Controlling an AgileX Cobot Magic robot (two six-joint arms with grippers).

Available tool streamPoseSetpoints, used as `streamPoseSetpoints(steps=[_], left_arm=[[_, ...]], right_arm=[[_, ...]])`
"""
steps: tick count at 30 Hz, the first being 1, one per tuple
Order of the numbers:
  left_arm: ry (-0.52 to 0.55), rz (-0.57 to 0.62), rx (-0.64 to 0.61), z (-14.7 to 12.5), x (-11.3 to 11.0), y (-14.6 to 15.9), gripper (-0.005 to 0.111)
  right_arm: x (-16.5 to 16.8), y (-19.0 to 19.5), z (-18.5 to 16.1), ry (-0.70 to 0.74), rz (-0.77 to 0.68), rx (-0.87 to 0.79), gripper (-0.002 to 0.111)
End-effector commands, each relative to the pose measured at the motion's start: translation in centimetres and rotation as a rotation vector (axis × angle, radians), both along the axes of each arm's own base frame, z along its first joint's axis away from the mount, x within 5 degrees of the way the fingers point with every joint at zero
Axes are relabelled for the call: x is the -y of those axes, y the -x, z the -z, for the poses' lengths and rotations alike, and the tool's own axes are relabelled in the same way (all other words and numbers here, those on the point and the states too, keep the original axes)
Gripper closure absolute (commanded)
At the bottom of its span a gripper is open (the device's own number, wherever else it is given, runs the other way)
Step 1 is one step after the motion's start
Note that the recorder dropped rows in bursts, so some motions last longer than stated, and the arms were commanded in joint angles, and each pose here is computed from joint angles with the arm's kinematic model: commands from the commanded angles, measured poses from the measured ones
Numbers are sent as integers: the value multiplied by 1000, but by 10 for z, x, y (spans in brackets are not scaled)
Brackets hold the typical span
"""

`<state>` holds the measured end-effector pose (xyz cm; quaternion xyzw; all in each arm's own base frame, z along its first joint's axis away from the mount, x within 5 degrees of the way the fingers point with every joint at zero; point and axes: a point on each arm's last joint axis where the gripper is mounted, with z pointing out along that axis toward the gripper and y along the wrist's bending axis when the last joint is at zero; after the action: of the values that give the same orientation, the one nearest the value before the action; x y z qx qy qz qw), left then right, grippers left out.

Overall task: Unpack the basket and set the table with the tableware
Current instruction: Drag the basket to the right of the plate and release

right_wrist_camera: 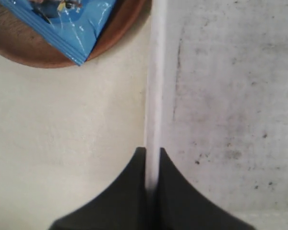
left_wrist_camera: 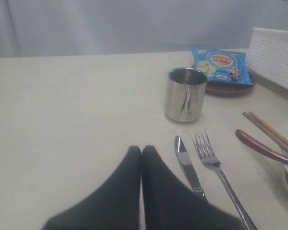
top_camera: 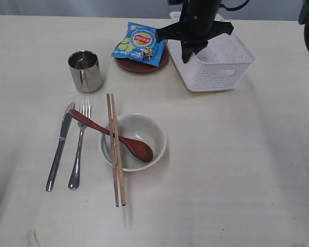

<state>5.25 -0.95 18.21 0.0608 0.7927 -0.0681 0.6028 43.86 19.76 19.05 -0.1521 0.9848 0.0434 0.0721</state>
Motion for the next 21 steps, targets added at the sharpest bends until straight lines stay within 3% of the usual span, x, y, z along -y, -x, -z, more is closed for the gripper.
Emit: streamPoseSetpoints(steps=[1,11,21], left_arm=[[-3,4,11,0,0,0,107],[-3,4,11,0,0,0,107],[-3,4,11,0,0,0,107]], right_arm=[[23,-5,-19,100,92,74,108],[65,-22,-7,141,271,64,108],[55,-19,-5,-9,263,-10,108]])
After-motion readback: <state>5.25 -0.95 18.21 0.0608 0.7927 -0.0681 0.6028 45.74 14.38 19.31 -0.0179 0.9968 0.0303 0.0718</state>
